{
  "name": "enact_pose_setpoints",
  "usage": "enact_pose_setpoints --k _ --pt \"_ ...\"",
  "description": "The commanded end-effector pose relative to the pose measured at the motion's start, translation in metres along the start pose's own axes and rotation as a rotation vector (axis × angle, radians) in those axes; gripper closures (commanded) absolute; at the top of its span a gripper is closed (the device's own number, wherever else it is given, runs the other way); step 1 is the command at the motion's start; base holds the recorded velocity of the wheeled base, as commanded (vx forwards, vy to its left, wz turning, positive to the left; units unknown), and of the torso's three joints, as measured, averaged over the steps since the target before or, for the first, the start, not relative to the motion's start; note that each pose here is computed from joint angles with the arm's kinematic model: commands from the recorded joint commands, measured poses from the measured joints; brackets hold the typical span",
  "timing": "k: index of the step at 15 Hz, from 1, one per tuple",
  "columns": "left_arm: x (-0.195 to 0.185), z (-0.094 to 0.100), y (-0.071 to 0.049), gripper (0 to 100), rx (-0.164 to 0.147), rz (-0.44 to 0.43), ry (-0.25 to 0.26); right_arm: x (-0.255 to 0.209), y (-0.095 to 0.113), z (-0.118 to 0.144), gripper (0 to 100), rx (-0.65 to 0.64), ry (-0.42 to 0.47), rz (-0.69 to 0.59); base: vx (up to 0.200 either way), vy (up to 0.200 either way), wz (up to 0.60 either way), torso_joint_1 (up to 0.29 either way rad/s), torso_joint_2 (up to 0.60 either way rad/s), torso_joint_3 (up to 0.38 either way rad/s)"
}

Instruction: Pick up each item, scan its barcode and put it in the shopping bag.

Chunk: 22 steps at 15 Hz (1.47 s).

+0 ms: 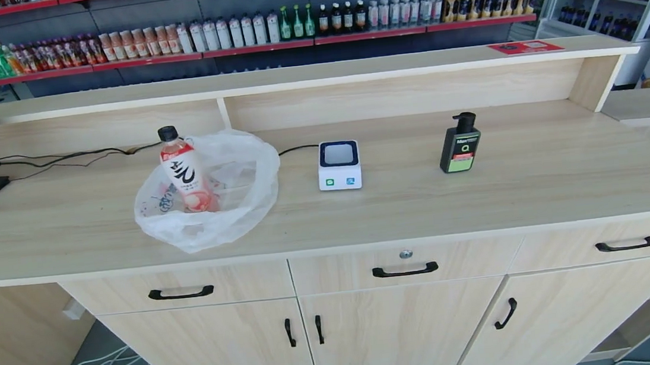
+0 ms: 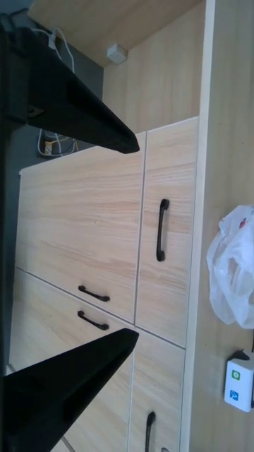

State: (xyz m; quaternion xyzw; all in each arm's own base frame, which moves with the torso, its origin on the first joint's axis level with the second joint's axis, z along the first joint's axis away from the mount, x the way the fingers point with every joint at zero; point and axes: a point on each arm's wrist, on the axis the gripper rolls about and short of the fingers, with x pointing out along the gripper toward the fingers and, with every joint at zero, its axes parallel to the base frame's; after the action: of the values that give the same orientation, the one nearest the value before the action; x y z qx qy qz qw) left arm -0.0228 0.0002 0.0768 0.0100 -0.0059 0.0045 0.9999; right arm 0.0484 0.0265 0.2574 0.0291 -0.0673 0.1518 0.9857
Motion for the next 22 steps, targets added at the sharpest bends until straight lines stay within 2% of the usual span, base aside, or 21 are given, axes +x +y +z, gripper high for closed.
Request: enact_pose_setpoints --k 1,3,5,6,7,8,10,11,13,14,15,22 --pt "0.000 0.000 0.000 0 0.000 0.000 0.000 0.056 -0.002 0.014 0 -0.005 0.043 -0.150 0.200 0.000 0.00 0.002 0.00 0.002" --pt "0.000 0.000 0.000 0 0.003 0.000 -0.002 0.085 -0.012 0.015 0 -0.024 0.019 -0.181 0.200 0.000 0.00 -0.002 0.00 0.005" --pt "0.000 0.000 0.000 0 0.003 0.000 -0.002 0.093 -0.028 -0.004 0 -0.067 0.089 -0.182 0.000 0.000 0.00 0.000 0.00 0.000" --pt "0.000 0.000 0.000 0 0.003 0.000 -0.002 0.096 -0.044 -0.030 0 -0.108 0.184 -0.180 0.000 0.000 0.00 0.000 0.00 0.000" --pt "0.000 0.000 0.000 0 0.003 0.000 -0.002 0.102 -0.054 -0.045 0 -0.108 0.214 -0.176 0.000 0.000 0.00 0.000 0.00 0.000" --pt "0.000 0.000 0.000 0 0.001 0.000 -0.002 0.120 -0.063 -0.056 0 -0.108 0.186 -0.169 0.000 0.000 0.00 0.000 0.00 0.000" --pt "0.000 0.000 0.000 0 0.001 0.000 -0.002 0.162 -0.090 -0.073 0 -0.123 0.062 -0.192 0.000 0.000 0.00 0.000 0.00 0.000" --pt "0.000 0.000 0.000 0 0.000 0.000 -0.002 0.173 -0.100 -0.085 0 -0.130 0.045 -0.196 0.000 0.000 0.00 0.000 0.00 0.000" --pt "0.000 0.000 0.000 0 0.000 0.000 -0.002 0.181 -0.118 -0.103 0 -0.123 0.074 -0.227 0.000 0.000 0.00 0.000 0.00 0.000" --pt "0.000 0.000 0.000 0 0.000 0.000 -0.002 0.187 -0.127 -0.113 0 -0.118 0.068 -0.238 0.000 0.000 0.00 0.000 0.00 0.000" --pt "0.000 0.000 0.000 0 0.000 0.000 -0.002 0.199 -0.133 -0.119 0 -0.107 0.028 -0.228 0.000 0.000 0.00 0.000 0.00 0.000" --pt "0.000 0.000 0.000 0 0.012 0.000 -0.002 0.270 -0.164 -0.165 0 -0.090 0.011 -0.158 0.000 0.000 0.00 0.000 0.00 0.000"
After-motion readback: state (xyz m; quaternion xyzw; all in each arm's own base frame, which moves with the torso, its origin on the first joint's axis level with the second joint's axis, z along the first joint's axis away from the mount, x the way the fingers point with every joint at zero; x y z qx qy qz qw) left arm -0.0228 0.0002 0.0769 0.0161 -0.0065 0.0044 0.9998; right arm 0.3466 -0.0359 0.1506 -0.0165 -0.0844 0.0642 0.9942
